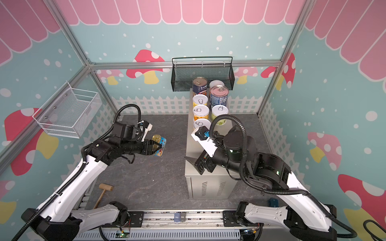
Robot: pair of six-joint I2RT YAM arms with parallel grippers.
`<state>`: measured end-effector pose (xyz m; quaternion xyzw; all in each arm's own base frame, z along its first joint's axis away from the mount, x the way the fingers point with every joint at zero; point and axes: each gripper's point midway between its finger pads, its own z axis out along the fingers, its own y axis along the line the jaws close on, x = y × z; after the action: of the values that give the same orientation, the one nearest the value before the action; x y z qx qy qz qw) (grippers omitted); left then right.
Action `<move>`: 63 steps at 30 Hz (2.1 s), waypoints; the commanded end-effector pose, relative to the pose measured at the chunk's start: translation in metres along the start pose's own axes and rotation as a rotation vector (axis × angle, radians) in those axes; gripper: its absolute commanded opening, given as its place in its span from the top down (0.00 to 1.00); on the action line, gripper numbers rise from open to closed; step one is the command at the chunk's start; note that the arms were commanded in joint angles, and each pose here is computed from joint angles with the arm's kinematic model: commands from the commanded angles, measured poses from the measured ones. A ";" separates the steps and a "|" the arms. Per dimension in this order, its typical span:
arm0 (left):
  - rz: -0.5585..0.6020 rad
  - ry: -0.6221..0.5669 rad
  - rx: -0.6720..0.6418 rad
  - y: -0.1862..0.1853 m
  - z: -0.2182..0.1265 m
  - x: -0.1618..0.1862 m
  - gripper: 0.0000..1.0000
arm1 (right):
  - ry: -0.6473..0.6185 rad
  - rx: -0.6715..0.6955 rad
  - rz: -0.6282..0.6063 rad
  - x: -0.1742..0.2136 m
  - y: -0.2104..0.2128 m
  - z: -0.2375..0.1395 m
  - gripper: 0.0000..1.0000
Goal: Place and organize the canned foods onto the counter
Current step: 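Carry the sardine tin over the cabinet top beside the cans with left gripper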
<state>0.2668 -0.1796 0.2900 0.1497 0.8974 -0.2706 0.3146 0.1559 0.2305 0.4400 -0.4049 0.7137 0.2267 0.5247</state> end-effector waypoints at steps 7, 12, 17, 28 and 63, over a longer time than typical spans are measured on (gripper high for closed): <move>0.297 0.063 0.241 -0.099 -0.052 0.016 0.92 | 0.137 0.276 0.096 0.036 -0.045 -0.017 0.01; 0.403 0.073 0.297 -0.133 -0.068 0.019 0.93 | 0.132 0.355 0.165 0.044 -0.058 -0.035 0.00; 0.491 0.090 0.312 -0.157 -0.073 0.024 0.94 | 0.228 0.417 0.176 0.068 -0.065 -0.036 0.00; 0.643 0.115 0.266 -0.194 -0.067 0.013 0.96 | 0.241 0.494 0.222 0.083 -0.076 -0.054 0.00; 0.802 0.282 0.309 -0.254 0.029 0.016 0.68 | 0.035 0.388 0.137 0.047 -0.073 -0.105 0.01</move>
<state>0.1632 -0.4066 0.4117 0.5304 0.7303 -0.2862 0.3216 0.1542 0.0885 0.4351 -0.2312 0.7932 0.0959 0.5552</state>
